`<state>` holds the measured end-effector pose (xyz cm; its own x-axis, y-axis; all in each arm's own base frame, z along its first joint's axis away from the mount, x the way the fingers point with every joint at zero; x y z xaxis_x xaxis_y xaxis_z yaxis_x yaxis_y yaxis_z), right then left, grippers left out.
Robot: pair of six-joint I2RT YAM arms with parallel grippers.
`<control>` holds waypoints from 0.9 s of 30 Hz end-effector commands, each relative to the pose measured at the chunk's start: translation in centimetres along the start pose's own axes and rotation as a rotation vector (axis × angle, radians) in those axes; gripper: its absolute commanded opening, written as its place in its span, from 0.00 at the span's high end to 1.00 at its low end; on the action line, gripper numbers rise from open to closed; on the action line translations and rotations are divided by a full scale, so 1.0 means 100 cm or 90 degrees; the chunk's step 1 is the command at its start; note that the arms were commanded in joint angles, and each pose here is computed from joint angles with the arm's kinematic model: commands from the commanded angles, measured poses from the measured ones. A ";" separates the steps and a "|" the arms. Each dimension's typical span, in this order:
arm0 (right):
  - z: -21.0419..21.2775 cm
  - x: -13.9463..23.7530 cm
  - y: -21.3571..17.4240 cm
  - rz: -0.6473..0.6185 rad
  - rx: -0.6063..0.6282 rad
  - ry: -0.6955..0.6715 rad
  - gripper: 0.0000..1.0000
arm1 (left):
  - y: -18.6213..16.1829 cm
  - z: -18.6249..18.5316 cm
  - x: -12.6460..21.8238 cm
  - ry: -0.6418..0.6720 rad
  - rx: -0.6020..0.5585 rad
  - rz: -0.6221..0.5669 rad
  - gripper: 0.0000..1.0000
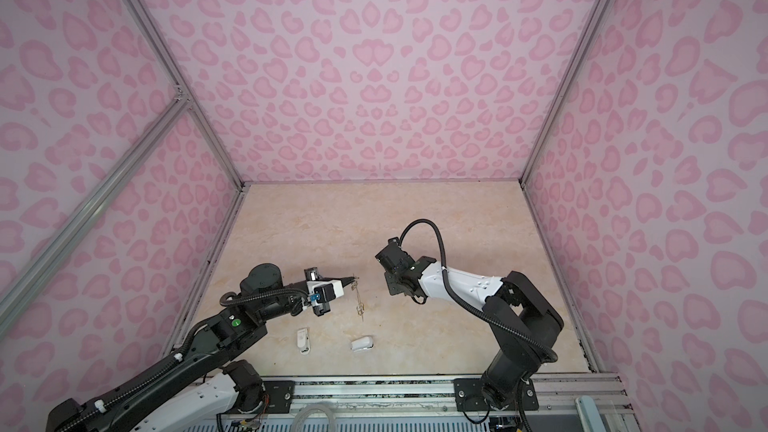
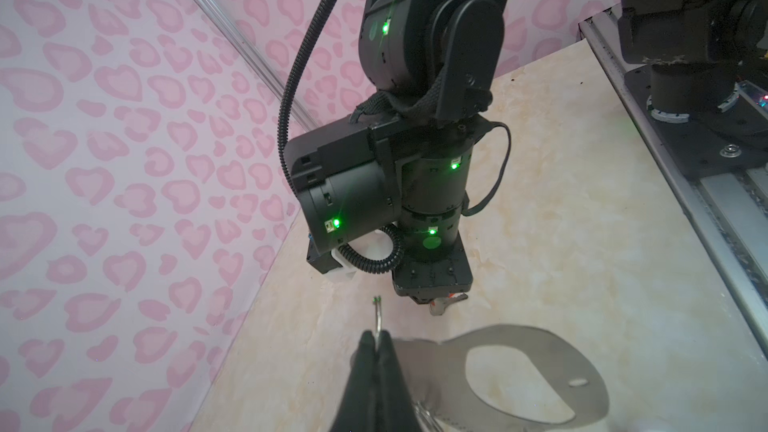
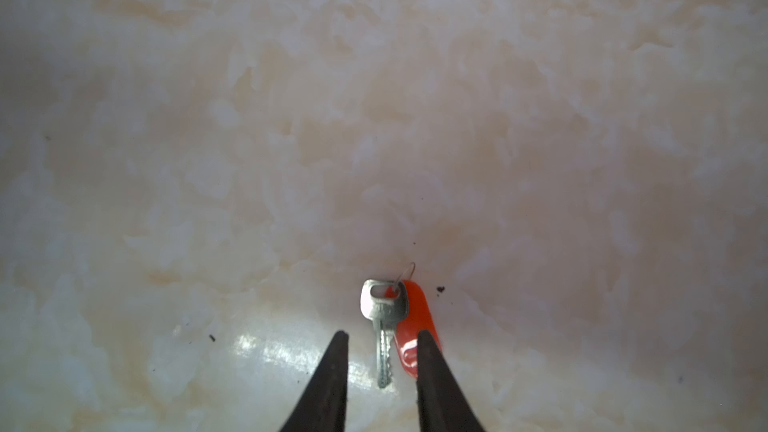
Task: Put the keys on the keyring
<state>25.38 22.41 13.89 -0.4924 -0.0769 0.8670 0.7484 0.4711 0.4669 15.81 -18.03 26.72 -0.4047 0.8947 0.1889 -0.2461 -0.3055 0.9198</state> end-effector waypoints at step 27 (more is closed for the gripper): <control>0.003 -0.039 0.003 0.092 -0.030 -0.084 0.80 | -0.005 -0.002 -0.003 -0.013 -0.013 0.002 0.97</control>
<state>27.41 23.36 10.77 -0.4291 0.0699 0.9005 0.8276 0.4299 0.3610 15.94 -18.14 25.97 -0.3997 0.8918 0.2121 -0.2444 -0.3267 0.9130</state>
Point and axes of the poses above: each gripper's point midway between its finger pads, its own x axis back along the fingers, its own z axis along the line the jaws close on, y = z × x, the point moved 9 cm from there along x, back along the fingers, and after that the axes turned 14 degrees about x, right-handed, at the moved point
